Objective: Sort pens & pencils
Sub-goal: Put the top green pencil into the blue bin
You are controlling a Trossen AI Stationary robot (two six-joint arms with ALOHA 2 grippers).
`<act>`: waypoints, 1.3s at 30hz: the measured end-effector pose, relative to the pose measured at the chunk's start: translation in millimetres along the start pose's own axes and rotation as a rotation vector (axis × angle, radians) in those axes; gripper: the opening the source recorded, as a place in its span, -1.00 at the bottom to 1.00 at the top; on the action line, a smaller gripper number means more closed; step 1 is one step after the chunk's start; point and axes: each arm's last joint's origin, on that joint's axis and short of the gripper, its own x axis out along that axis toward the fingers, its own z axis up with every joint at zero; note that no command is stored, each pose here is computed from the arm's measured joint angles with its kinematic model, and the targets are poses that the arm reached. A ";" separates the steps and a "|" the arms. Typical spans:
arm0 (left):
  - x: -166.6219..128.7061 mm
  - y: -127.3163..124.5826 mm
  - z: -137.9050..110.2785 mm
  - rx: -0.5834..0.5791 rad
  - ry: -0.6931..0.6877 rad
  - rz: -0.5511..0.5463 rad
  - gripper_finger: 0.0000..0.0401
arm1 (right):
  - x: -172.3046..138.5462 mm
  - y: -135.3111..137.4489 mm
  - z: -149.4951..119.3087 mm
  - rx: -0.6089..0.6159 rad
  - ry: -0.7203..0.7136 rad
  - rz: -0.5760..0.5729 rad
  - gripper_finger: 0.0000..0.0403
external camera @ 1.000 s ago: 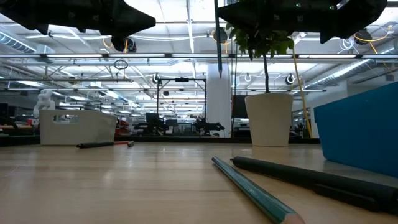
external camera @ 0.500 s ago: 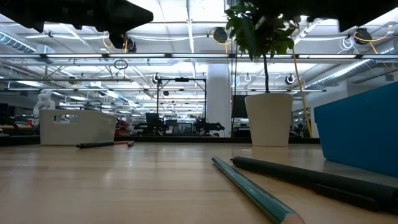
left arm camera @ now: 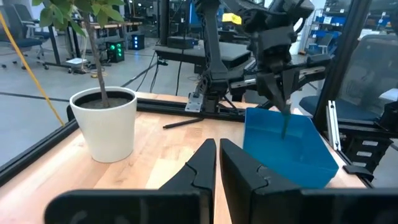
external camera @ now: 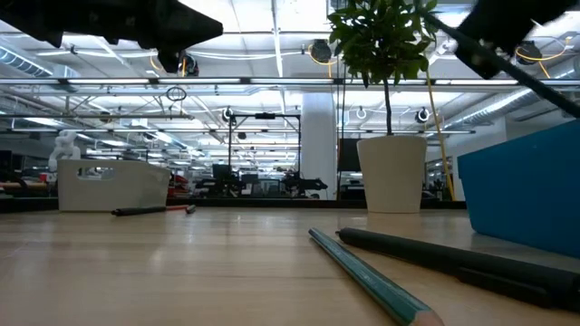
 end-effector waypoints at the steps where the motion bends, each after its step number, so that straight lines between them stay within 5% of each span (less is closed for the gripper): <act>1: 0.0 -0.1 -0.3 -0.002 0.003 0.000 -0.87 | -0.4 -0.8 -3.7 0.027 0.028 -0.015 -1.00; 10: 0.0 0.0 -1.0 -0.013 0.010 0.001 -0.87 | -9.0 1.5 -11.4 0.126 0.282 -0.234 -1.00; 15: 0.0 0.1 -1.5 -0.012 0.015 0.002 -0.87 | -7.1 20.4 -8.8 0.130 0.412 -0.259 -1.00; 25: -0.1 0.7 -3.3 -0.014 0.033 0.018 -0.87 | 19.9 18.8 -50.6 0.188 0.840 -0.486 -1.00; 39: -0.1 1.1 -3.3 -0.011 0.032 0.031 -0.87 | 39.2 22.6 -53.7 -0.067 0.812 -0.351 -1.00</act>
